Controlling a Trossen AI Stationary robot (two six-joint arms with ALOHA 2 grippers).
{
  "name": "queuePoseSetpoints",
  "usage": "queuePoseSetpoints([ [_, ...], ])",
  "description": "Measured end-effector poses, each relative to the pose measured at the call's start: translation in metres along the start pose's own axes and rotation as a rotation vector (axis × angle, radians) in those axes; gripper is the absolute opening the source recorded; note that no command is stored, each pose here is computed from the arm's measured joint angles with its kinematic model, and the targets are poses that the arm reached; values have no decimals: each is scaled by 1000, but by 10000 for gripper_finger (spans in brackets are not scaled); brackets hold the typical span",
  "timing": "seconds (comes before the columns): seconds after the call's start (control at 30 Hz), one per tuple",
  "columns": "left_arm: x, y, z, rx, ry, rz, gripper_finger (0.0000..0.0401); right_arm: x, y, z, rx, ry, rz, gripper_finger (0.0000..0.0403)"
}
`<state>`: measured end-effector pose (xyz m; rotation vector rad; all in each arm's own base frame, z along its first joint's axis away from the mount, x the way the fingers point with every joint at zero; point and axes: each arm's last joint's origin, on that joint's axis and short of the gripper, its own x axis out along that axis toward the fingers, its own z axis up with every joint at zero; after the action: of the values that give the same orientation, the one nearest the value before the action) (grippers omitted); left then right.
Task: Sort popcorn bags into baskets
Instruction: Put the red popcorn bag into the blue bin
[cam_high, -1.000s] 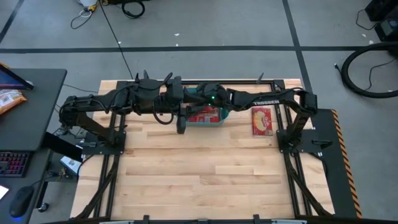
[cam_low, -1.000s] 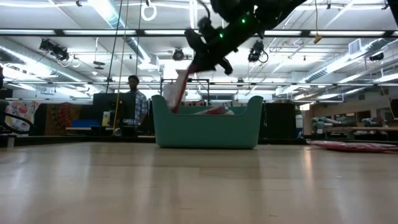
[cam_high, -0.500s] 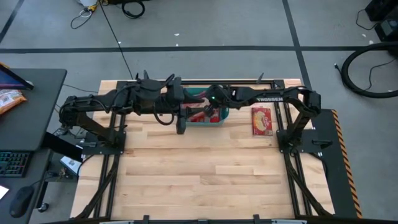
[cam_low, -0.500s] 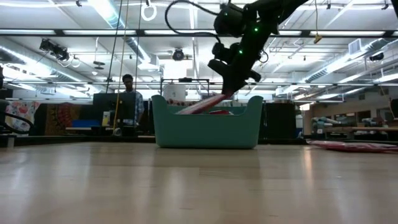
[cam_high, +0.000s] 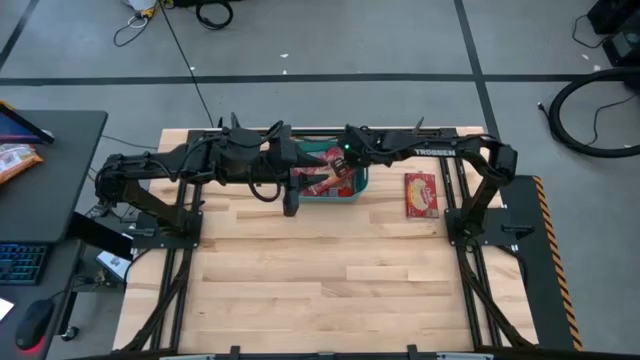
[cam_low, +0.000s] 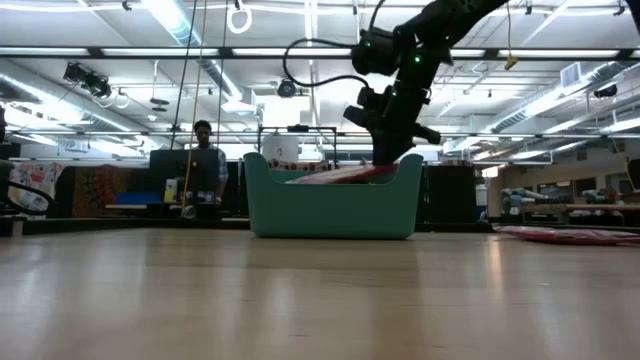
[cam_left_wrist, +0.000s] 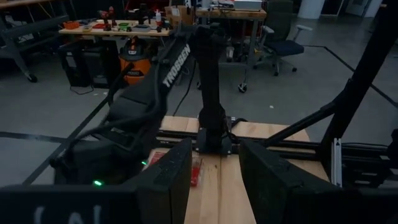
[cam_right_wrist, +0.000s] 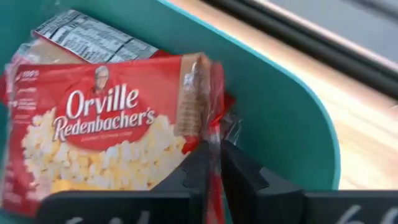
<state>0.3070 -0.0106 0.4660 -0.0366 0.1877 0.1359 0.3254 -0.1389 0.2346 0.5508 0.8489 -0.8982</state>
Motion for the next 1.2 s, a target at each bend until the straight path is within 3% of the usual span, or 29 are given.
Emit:
queuePoseSetpoints([
  [0.33,0,0,-2,-3,20,1,139,7,-24,4,26,171,89,107],
  [0.57,0,0,-7,5,67,3,139,-20,-30,12,-42,109,147,110],
  [0.77,0,0,-7,7,72,4,139,-57,-51,13,-43,51,42,109],
  [1.0,0,0,-7,7,73,4,139,-76,-75,-1,-95,151,-153,109],
  [1.2,0,0,-8,10,84,4,139,-63,-94,-20,-28,271,-122,113],
])
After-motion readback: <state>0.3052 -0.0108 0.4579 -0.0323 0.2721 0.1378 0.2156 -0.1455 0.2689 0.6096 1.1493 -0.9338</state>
